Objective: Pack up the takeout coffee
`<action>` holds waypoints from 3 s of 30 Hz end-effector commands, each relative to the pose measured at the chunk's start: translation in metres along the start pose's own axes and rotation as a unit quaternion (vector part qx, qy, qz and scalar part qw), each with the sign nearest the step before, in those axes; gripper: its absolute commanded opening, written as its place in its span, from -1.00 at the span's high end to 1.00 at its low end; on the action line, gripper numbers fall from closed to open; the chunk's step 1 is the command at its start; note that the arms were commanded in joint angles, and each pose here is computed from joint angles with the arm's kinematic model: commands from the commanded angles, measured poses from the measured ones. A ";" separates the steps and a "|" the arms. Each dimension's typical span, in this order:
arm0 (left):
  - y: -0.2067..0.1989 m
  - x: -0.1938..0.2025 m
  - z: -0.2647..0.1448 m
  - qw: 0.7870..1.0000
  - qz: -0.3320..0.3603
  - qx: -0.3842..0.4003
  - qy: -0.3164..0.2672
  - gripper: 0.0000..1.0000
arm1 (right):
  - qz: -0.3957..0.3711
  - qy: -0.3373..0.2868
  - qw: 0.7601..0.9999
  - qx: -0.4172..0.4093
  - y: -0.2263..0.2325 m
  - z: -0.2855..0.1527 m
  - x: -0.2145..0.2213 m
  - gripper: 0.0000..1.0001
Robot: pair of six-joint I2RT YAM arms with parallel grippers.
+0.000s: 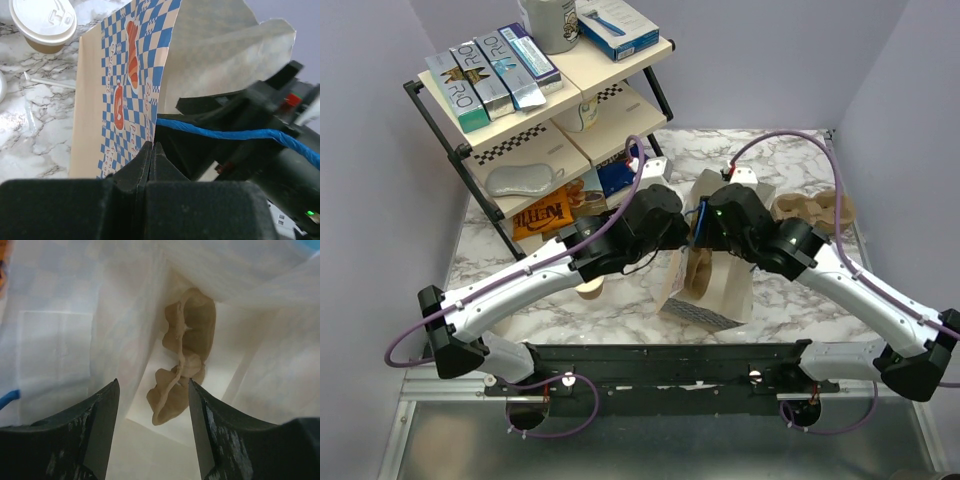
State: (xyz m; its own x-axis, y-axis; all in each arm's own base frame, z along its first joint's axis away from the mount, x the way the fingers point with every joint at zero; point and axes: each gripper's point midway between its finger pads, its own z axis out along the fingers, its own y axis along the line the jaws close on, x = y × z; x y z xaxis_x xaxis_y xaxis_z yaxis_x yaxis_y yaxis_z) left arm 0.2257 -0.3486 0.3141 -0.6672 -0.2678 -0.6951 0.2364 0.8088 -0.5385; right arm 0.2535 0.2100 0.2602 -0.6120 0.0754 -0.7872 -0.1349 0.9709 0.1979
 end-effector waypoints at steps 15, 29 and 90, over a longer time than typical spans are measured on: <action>-0.011 0.017 -0.021 0.991 -0.064 0.107 -0.056 1.00 | -0.022 0.057 0.997 -0.049 -0.002 0.019 0.081 -0.33; -0.012 0.032 -0.024 0.994 -0.013 0.094 -0.058 1.00 | -0.043 0.111 0.992 -0.040 0.000 0.053 0.123 -0.35; 0.026 0.051 -0.030 0.996 -0.038 0.064 -0.042 1.00 | -0.043 0.070 0.986 -0.148 0.043 0.018 0.094 -0.47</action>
State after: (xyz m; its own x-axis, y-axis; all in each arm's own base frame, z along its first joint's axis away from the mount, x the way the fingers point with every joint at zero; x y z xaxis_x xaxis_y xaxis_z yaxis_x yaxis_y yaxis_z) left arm 0.1772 -0.3312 0.2764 -0.6355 -0.3518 -0.6872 0.2836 0.7215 -0.6317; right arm 0.2068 0.2428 0.1237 -0.7479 -0.1239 -0.6522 -0.3173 0.9297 0.1873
